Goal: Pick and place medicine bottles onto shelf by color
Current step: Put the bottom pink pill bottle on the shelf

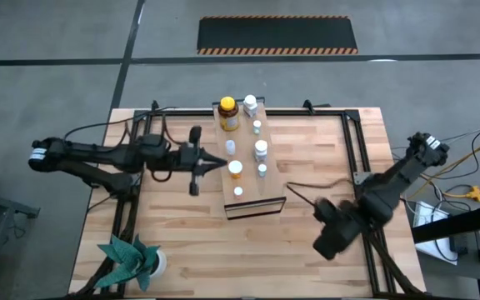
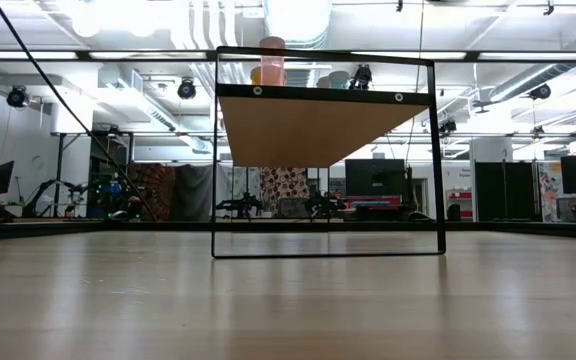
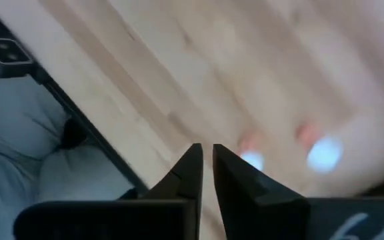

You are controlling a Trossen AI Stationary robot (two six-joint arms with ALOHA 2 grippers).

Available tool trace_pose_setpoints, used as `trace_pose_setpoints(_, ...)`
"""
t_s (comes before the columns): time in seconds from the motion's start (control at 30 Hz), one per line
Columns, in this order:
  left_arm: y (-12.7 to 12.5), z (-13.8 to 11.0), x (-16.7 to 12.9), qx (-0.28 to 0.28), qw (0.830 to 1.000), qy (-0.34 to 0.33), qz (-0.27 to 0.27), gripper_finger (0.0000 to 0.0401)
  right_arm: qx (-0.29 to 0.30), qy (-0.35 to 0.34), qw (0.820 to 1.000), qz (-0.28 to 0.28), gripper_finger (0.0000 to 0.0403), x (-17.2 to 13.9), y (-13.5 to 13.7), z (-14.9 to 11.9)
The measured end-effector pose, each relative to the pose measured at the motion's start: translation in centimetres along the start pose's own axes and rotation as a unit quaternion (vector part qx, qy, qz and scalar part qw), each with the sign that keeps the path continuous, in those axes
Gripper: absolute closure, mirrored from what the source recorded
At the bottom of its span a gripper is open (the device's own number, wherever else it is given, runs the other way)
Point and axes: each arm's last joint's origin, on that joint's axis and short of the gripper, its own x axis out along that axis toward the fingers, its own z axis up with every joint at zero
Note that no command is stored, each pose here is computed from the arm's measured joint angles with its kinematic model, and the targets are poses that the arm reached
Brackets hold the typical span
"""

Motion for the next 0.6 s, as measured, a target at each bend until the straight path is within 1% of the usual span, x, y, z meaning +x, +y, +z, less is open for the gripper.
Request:
trace_pose_setpoints(0.17,-1.2,0.4,-0.3,0.011,1.000,-0.010,-0.026,0.0401,0.121,0.022,0.992,-0.003,0.0388,2.5,-0.1,-4.1)
trace_pose_setpoints(0.23,-1.3,0.4,-0.3,0.011,0.999,-0.010,-0.028,0.0401,0.161,0.026,0.987,0.008,0.0385,3.4,-0.1,-5.3)
trace_pose_setpoints(0.3,-1.3,0.4,-0.2,0.012,1.000,-0.008,-0.027,0.0401,0.195,0.031,0.980,0.007,0.0374,4.3,-0.2,-6.1)
trace_pose_setpoints(0.43,-1.4,0.1,0.1,0.018,0.999,-0.003,-0.027,0.0401,0.227,0.037,0.973,-0.016,0.0327,5.8,-0.5,-7.0)
trace_pose_setpoints(0.5,-1.4,0.1,0.1,0.023,0.999,-0.001,-0.028,0.0401,0.232,0.041,0.971,-0.033,0.0296,6.4,-0.6,-7.1)
trace_pose_setpoints(0.6,-1.4,0.1,0.1,0.024,0.999,-0.003,-0.027,0.0401,0.228,0.030,0.972,-0.051,0.0247,7.0,-0.8,-7.0)
